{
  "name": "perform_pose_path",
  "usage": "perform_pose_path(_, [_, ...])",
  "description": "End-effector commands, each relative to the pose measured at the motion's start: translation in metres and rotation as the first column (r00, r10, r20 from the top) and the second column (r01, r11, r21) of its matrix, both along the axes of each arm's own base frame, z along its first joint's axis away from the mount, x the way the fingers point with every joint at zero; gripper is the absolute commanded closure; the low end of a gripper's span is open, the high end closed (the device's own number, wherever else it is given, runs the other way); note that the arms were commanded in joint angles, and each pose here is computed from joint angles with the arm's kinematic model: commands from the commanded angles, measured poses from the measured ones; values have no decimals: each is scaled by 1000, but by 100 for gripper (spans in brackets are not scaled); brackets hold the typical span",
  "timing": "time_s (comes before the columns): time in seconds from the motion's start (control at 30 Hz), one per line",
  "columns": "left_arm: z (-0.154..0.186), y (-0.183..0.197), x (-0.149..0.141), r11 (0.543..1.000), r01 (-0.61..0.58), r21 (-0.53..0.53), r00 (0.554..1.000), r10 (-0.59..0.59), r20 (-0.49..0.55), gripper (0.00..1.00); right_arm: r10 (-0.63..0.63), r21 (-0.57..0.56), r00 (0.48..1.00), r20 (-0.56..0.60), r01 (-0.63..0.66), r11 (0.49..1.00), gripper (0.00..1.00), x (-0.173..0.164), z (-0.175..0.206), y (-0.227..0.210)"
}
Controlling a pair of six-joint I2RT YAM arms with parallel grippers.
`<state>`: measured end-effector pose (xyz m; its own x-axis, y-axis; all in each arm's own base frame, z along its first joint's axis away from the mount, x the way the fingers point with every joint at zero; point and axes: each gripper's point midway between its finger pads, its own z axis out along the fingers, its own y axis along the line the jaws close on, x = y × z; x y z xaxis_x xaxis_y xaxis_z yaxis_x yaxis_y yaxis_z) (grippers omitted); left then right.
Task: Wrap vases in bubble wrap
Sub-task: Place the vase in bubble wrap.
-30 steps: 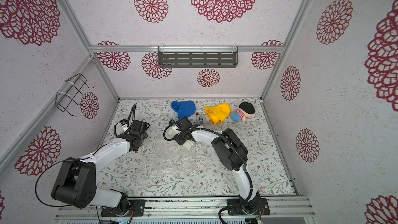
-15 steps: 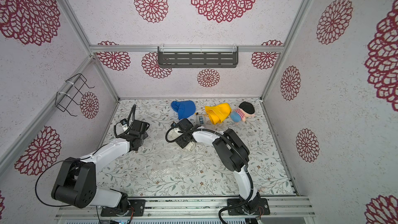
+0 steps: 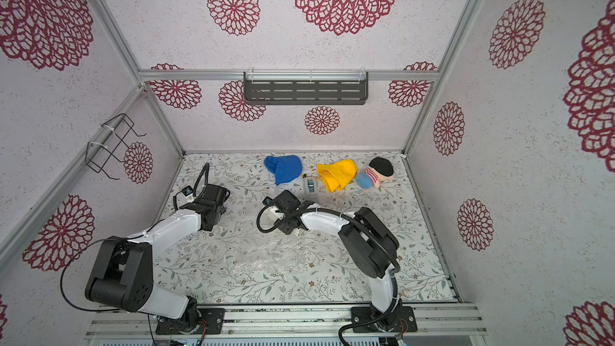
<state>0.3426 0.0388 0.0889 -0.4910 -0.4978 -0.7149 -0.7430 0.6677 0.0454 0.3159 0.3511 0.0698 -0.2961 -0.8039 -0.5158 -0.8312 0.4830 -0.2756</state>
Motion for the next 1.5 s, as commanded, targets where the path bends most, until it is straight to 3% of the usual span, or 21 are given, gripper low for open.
perform_pose_path(0.0, [-14,4,-3,995,-58,-86,998,57,-16,0,122,24,965,231,-131,991,69,-8,53,26])
perform_pose_path(0.2, [-47,15,-9,955,-117,-273,993,110,-43,1,260,18,926,273,-275,961,76,-47,51,44])
perform_pose_path(0.43, [-40,21,-11,961,-120,-247,993,118,-26,1,377,-118,887,266,-359,926,75,-71,22,45])
perform_pose_path(0.67, [-43,20,-10,962,-122,-244,992,115,-45,1,418,-174,878,234,-385,906,60,-74,4,41])
perform_pose_path(1.03, [-42,21,-10,963,-124,-241,992,116,-47,1,421,-171,876,236,-389,905,53,-81,1,38])
perform_pose_path(1.23, [-41,21,-10,962,-122,-245,993,115,-40,1,405,-175,885,231,-372,912,42,-81,-4,34])
perform_pose_path(1.47, [-40,21,-10,963,-121,-242,993,115,-37,1,387,-174,896,217,-354,919,36,-82,-4,33])
